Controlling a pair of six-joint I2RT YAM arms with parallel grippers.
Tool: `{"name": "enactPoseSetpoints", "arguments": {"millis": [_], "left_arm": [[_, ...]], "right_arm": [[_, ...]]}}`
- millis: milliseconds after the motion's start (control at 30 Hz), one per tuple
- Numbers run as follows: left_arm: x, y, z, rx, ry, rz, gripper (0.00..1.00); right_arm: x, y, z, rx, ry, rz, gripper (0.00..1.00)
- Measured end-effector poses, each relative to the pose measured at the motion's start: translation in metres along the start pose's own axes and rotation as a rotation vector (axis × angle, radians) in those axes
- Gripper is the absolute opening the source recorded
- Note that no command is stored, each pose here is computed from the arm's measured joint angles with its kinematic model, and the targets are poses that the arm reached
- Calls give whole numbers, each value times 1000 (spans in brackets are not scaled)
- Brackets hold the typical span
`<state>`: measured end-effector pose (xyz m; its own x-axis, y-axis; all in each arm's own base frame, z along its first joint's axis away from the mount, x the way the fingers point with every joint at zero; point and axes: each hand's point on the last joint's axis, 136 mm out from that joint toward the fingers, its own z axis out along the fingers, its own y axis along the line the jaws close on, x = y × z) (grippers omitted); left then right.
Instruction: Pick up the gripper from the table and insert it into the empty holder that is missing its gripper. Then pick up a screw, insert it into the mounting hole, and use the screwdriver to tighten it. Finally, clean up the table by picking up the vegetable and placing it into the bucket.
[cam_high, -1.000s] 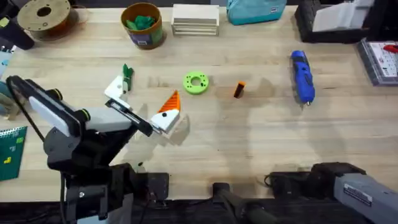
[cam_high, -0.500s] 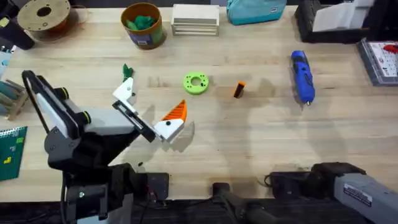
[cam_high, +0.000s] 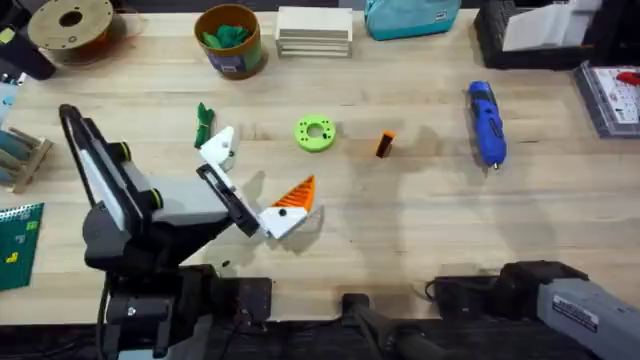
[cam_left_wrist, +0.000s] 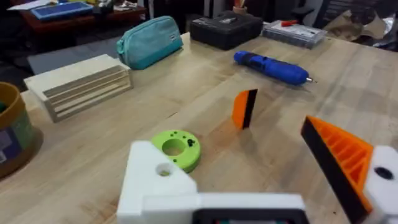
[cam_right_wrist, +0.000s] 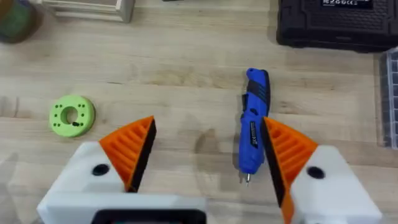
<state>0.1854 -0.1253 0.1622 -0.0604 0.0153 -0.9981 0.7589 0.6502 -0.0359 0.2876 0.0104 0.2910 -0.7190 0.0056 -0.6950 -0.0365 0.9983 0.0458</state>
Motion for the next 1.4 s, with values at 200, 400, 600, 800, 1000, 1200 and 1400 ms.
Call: {"name": "enactPoseSetpoints", "arguments": {"millis": [200,400,600,800,1000,1200,1400], "left_arm": [[0,-1,2,-1,0,10,985],[-1,3,1,-23,-1,-5,985],[-1,5,1,-34,-1,-13,985],[-1,5,1,-35,-2,-13,985],[-1,5,1,-37,-1,-13,985],[-1,5,1,-37,-1,-13,985],[-1,5,1,-37,-1,-13,985]], "right_arm": [[0,0,0,0,0,0,990],[0,0,0,0,0,0,990],[0,0,0,0,0,0,991],[0,0,0,0,0,0,990],[0,0,0,0,0,0,991],[0,0,0,0,0,0,990],[0,0,0,0,0,0,992]]}}
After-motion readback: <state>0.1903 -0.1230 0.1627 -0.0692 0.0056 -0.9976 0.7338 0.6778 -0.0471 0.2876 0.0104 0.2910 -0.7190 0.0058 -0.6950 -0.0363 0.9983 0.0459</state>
